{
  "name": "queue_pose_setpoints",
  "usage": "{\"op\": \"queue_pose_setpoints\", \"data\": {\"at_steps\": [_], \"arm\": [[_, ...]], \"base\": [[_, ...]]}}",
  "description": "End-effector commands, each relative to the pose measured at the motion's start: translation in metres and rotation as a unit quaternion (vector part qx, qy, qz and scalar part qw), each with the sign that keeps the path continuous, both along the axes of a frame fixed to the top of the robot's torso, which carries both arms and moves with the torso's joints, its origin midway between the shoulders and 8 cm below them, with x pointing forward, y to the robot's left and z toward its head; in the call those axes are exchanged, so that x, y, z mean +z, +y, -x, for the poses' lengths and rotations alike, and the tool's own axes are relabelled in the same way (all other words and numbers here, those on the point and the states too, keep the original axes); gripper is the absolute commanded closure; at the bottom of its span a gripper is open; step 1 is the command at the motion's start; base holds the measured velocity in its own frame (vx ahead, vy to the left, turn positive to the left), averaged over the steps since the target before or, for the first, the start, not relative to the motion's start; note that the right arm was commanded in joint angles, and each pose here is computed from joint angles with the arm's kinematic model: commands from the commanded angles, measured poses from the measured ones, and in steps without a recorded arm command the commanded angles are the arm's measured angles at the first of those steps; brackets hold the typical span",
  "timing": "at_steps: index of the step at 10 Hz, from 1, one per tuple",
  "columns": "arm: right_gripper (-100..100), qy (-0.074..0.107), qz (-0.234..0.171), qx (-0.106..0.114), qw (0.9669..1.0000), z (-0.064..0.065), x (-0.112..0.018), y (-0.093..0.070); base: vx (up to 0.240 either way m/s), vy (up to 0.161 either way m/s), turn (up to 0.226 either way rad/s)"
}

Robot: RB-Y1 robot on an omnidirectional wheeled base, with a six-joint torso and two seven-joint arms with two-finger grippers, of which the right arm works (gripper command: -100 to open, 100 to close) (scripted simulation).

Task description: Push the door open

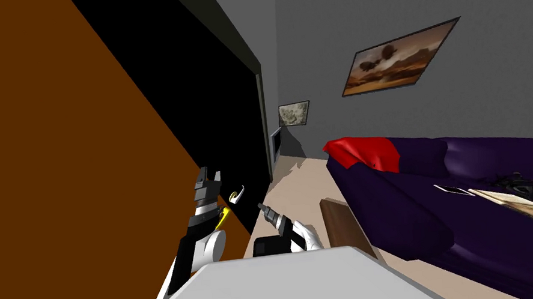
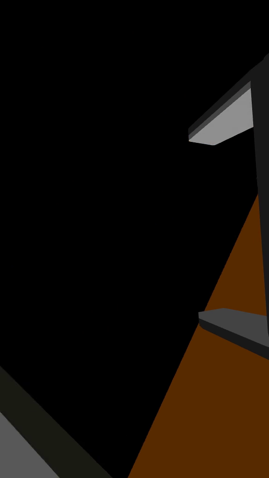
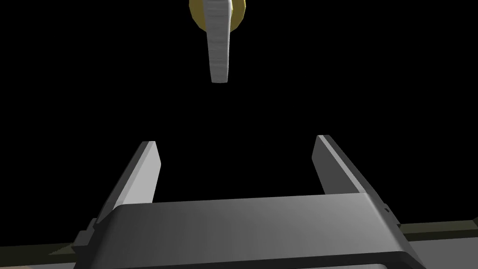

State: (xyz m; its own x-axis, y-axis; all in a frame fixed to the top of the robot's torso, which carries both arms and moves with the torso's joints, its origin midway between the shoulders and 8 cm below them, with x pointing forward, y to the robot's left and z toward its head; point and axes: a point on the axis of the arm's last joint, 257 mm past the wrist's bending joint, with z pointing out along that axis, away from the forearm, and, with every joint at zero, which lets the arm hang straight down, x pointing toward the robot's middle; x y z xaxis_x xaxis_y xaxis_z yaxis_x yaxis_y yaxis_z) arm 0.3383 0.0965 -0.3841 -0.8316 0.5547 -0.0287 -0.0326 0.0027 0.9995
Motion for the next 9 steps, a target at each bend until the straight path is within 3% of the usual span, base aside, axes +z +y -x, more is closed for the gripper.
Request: {"op": "queue_pose_setpoints", "data": {"at_steps": [1, 4, 9], "arm": [[-100, 0.008, 0.0, 0.01, 0.9999, 0.006, -0.004, 0.008], [-100, 0.016, -0.001, 0.022, 0.9996, 0.013, -0.007, 0.018], [-100, 0.013, 0.007, 0.016, 0.9998, 0.009, -0.011, 0.006]], "base": [[0.206, -0.005, 0.278], [0.167, -0.006, 0.247], [0.15, -0.021, -0.039]]}}
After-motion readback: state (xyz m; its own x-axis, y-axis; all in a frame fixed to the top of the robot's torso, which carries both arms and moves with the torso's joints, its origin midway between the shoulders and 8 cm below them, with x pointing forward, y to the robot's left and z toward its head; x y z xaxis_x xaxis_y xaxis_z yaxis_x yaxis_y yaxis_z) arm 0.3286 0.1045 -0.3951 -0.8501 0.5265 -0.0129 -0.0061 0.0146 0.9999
